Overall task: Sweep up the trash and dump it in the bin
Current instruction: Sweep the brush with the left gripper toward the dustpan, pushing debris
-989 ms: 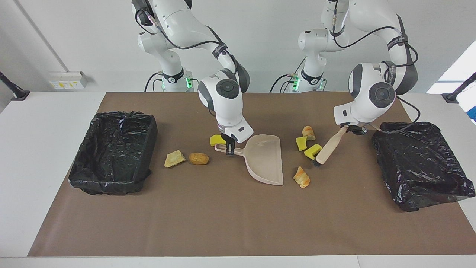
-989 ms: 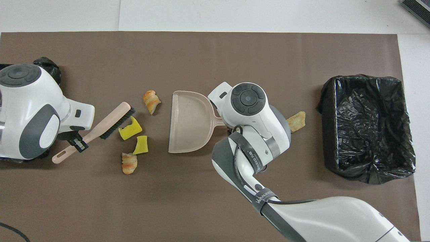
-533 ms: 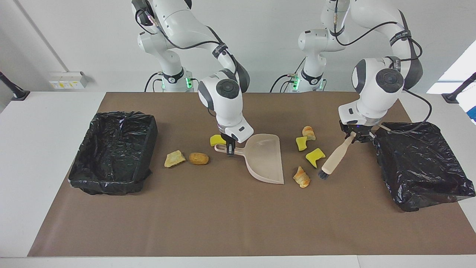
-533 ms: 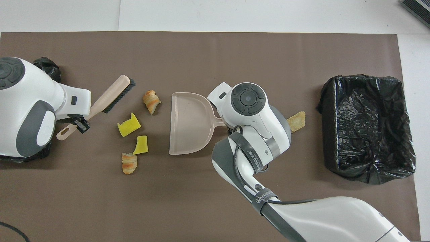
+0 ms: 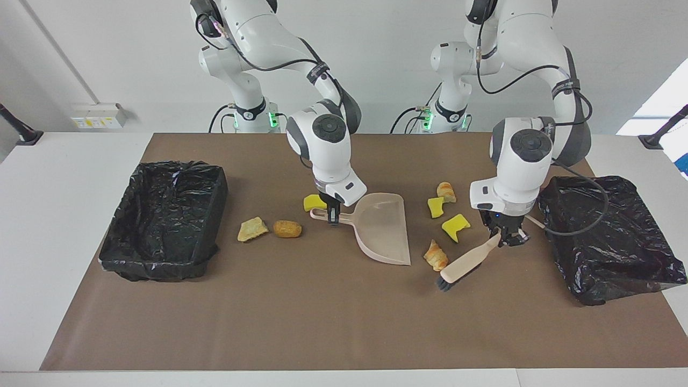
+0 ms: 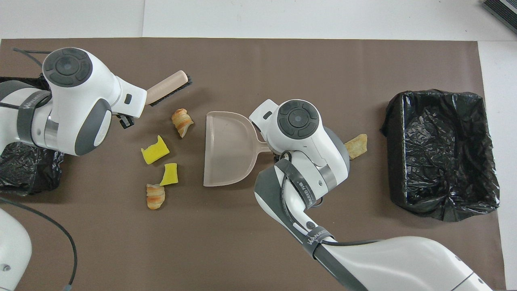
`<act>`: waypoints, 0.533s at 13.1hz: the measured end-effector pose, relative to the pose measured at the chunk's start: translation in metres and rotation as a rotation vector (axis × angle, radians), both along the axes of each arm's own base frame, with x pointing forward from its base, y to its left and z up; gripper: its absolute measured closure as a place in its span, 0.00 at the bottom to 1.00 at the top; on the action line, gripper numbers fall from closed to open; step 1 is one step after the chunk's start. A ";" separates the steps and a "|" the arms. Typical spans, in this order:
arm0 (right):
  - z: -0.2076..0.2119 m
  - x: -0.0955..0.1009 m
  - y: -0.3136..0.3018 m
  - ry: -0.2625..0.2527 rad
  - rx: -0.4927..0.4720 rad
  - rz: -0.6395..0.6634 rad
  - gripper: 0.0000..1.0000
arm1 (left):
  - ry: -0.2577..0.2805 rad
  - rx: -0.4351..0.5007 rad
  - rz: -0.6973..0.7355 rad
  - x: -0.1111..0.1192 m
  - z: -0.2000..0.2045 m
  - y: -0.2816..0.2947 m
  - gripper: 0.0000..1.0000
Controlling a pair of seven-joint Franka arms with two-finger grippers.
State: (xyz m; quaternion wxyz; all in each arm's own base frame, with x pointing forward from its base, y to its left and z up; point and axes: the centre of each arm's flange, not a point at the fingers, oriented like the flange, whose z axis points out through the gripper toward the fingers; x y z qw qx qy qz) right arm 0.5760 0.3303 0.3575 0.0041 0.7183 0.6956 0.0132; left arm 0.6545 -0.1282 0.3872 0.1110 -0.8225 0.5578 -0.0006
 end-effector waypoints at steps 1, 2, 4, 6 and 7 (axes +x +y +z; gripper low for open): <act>0.000 0.000 0.000 0.000 0.000 0.000 0.69 | 0.005 0.005 -0.040 0.003 -0.006 -0.001 0.74; 0.000 0.000 0.000 0.000 0.000 0.000 0.69 | 0.017 0.011 -0.076 0.004 -0.010 0.001 0.74; 0.000 0.000 0.000 0.000 0.000 0.000 0.69 | 0.054 0.041 -0.236 0.004 -0.016 0.002 0.74; 0.000 0.000 0.000 0.000 0.000 0.000 0.69 | 0.083 0.092 -0.411 0.004 -0.016 0.003 0.74; 0.000 0.000 0.000 0.000 0.000 0.000 0.69 | 0.096 0.106 -0.449 0.004 -0.017 0.004 0.74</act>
